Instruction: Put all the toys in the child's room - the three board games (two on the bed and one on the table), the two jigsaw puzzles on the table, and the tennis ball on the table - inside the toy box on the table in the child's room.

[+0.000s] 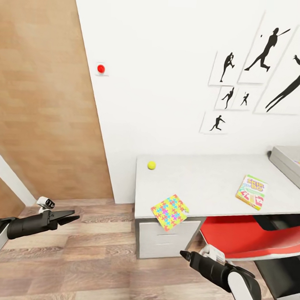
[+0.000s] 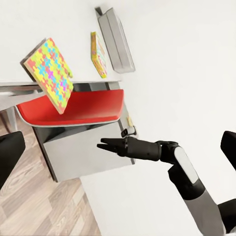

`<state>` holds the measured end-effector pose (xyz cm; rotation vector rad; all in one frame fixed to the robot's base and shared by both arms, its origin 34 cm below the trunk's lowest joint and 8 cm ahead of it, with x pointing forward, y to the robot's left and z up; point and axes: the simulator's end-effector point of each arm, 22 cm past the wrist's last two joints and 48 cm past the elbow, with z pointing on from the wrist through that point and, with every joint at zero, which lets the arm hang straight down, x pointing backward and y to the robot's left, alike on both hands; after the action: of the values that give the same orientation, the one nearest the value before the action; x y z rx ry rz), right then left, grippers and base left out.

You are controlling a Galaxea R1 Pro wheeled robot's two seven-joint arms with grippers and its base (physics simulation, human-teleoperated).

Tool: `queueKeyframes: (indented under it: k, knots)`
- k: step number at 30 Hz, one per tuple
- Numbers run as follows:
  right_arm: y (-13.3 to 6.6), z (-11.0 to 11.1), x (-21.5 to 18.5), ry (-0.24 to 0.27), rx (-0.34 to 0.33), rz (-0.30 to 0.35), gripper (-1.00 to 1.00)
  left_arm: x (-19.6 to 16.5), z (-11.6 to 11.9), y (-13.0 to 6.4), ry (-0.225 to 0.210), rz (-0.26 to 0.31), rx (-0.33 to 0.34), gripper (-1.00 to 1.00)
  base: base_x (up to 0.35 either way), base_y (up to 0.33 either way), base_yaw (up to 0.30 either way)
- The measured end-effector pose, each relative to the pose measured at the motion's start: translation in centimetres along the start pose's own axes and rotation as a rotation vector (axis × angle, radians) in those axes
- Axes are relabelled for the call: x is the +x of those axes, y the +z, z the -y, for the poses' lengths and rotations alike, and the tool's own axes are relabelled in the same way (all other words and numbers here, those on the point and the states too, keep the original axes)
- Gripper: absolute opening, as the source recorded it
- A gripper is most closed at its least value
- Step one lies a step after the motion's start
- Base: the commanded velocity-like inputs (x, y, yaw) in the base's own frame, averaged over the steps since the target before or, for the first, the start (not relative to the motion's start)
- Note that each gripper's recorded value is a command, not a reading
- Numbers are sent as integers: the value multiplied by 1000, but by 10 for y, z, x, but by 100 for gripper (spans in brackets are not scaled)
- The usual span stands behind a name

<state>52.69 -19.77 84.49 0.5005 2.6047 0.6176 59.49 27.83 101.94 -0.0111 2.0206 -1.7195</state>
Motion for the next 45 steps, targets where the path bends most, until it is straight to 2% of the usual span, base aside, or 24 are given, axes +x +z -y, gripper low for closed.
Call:
queueKeyframes:
  k: [23,45]
  knots:
    - [0,1,0,-16,10,6,100,-1,1,-1,4,2,0,100,0,-57,-4]
    - [-8,-9,-8,-32,-5,34,100,-6,16,-3,34,10,11,100,-10,0,-11]
